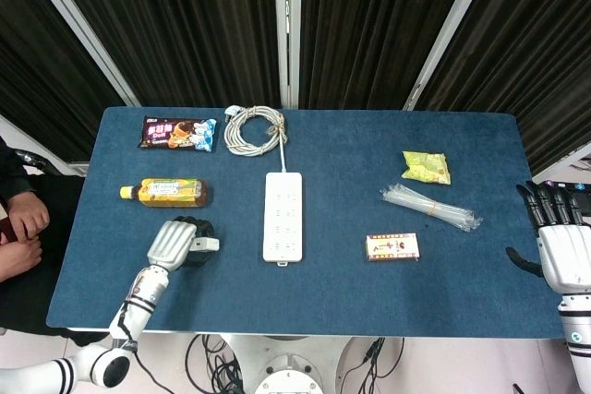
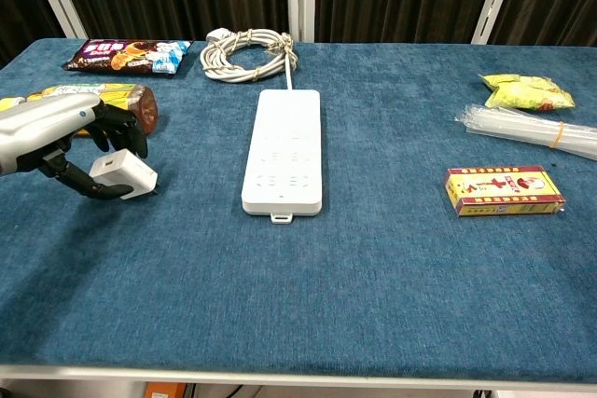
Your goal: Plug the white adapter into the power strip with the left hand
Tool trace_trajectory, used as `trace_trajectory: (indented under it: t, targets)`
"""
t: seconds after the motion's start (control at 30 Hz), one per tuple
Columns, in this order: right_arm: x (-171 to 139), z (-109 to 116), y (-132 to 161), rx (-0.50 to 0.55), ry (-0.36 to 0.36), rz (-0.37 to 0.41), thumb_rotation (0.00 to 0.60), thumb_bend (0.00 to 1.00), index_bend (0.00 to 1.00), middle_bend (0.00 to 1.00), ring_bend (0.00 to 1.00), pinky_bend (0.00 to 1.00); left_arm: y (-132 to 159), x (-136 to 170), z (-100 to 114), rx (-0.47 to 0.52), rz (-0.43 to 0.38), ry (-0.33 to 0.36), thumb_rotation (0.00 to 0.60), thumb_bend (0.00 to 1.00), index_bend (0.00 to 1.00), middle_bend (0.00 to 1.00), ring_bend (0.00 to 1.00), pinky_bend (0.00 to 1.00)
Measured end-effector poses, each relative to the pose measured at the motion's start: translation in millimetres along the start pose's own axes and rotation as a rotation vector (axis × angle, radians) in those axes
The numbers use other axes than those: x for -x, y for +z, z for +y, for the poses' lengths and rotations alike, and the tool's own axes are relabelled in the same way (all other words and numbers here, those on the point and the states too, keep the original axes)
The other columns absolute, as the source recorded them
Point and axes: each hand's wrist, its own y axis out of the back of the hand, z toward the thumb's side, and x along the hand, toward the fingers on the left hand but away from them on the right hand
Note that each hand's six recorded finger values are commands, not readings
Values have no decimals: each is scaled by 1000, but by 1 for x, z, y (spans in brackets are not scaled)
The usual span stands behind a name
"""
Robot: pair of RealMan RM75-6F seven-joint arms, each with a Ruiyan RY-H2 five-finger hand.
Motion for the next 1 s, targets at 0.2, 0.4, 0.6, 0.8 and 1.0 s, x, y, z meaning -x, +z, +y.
trace_trajectory:
  t: [0.2,0.4,0.6,0.8,1.0]
  targets:
    - [-1,-2,-1,8,6,-4,600,65,0,70,0,0,-1,-1,0,-19,6,0,600,237,439,456,354,357]
    - [-2,-2,-3,11,6,-8,600,67,0,72,0,0,-6,-2,1,-16,25,1,600,246,439,457,354,357]
    - [-3,-3,-3,16,9,-12,600,66,0,73,0,0,-9,-3,2,-10,33,3,600,291,461,475,374,364]
    - [-5,-3,-4,21,7,-20,600,66,0,74,0,0,-11,-6,0,-18,37,-5,600,381,515,526,418,405]
    - [-7,-2,-5,23,3,-27,600,66,0,75,0,0,-7,-9,8,-12,-1,19,600,440,601,641,531,571]
